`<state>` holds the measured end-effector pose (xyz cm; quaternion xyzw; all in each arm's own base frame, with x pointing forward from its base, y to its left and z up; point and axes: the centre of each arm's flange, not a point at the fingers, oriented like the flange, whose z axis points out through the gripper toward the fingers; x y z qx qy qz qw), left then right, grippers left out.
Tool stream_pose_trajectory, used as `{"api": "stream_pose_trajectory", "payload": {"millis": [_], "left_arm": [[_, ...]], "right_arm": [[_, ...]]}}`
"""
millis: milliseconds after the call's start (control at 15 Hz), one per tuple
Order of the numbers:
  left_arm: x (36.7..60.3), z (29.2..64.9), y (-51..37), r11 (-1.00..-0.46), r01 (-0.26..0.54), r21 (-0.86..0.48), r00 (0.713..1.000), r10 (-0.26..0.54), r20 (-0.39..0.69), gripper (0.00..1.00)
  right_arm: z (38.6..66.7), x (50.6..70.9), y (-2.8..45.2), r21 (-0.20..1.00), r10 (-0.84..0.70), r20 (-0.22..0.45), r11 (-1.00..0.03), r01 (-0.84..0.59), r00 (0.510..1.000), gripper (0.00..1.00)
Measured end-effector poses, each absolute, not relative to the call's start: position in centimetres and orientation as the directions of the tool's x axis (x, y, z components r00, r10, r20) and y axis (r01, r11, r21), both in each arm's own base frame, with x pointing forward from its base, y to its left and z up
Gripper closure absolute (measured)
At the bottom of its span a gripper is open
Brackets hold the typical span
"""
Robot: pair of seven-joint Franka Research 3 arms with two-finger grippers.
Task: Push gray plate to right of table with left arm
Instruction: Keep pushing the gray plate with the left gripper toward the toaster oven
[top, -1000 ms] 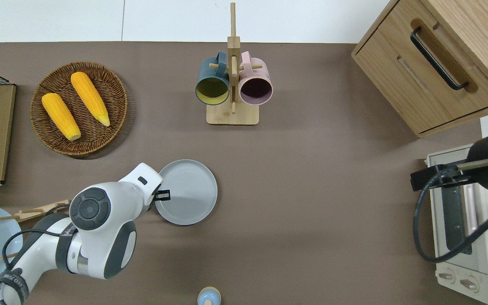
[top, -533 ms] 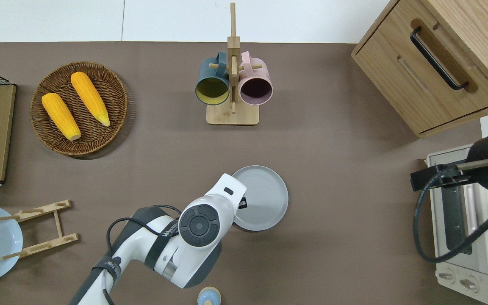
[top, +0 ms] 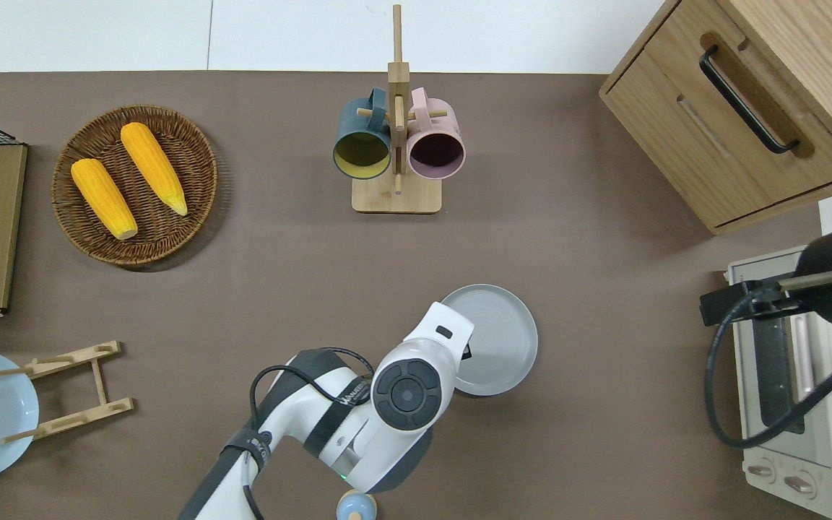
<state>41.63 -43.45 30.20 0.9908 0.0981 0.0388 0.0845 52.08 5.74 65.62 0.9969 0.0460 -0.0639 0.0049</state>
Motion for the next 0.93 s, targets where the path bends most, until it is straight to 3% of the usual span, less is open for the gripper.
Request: {"api": "stream_pose_trajectory", "payload": {"millis": [467, 933], "left_arm": [[41.2, 30.1, -45.1, -0.968, 0.177, 0.176, 0.98, 0.189, 0.057, 0.96], [42.8, 32.8, -45.6, -0.984, 0.144, 0.108, 0.989, 0.148, 0.029, 0.26]], "right_arm": [[65.6, 52.1, 5.7, 0.004, 0.091, -0.128, -0.996, 0.092, 0.988, 0.01], [65.6, 52.1, 5.7, 0.004, 0.091, -0.128, -0.996, 0.092, 0.988, 0.01]]}}
